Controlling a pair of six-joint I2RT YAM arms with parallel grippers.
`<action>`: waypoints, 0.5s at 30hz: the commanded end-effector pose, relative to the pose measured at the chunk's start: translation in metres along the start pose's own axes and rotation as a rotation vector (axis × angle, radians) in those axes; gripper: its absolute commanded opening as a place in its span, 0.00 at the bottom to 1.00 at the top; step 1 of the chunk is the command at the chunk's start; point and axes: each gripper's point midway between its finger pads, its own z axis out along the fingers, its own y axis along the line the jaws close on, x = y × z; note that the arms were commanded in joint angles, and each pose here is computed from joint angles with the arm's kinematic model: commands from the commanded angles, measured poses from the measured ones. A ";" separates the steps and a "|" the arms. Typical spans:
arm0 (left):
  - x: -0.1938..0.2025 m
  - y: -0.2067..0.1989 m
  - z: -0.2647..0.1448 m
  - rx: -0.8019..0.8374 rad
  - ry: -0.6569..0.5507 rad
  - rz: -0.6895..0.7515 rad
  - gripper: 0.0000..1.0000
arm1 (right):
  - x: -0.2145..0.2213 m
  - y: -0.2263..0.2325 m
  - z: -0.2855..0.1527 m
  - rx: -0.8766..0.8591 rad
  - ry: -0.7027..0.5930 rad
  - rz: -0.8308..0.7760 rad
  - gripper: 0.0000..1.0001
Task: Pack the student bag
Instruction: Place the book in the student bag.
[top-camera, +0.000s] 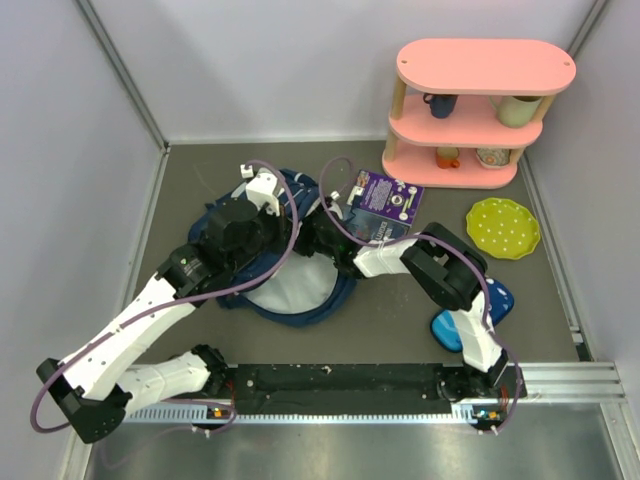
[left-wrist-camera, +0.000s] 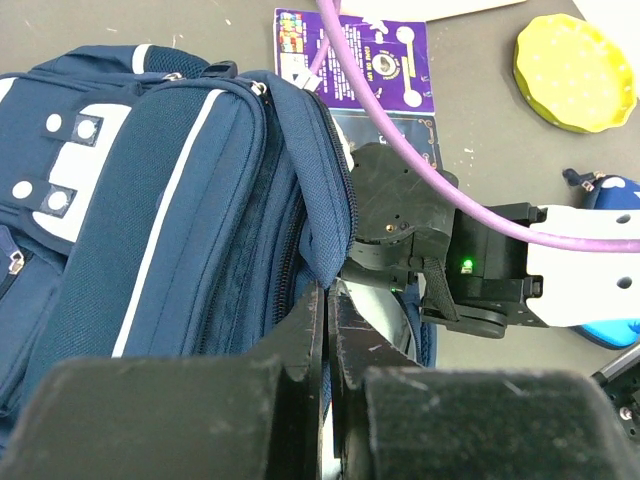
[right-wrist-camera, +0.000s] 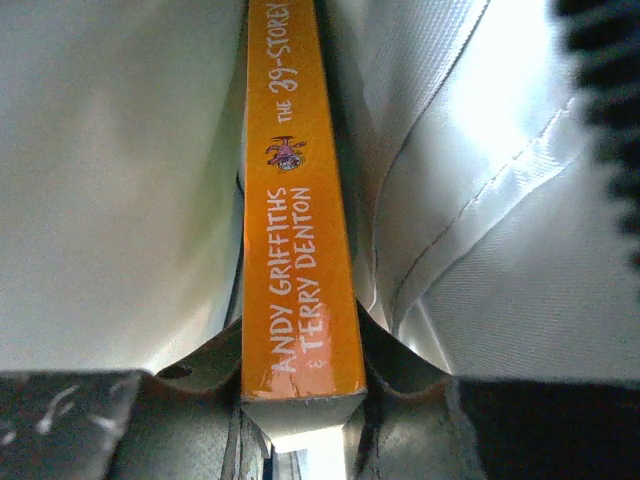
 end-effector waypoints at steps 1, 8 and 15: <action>-0.059 -0.017 -0.014 0.086 -0.217 -0.063 0.00 | 0.018 0.023 -0.007 -0.066 0.071 -0.060 0.20; -0.053 -0.009 -0.014 0.067 -0.210 -0.069 0.00 | 0.018 0.007 -0.017 0.004 0.075 -0.077 0.57; -0.052 -0.001 -0.014 0.048 -0.209 -0.074 0.00 | 0.018 0.000 -0.034 0.030 0.073 -0.059 0.65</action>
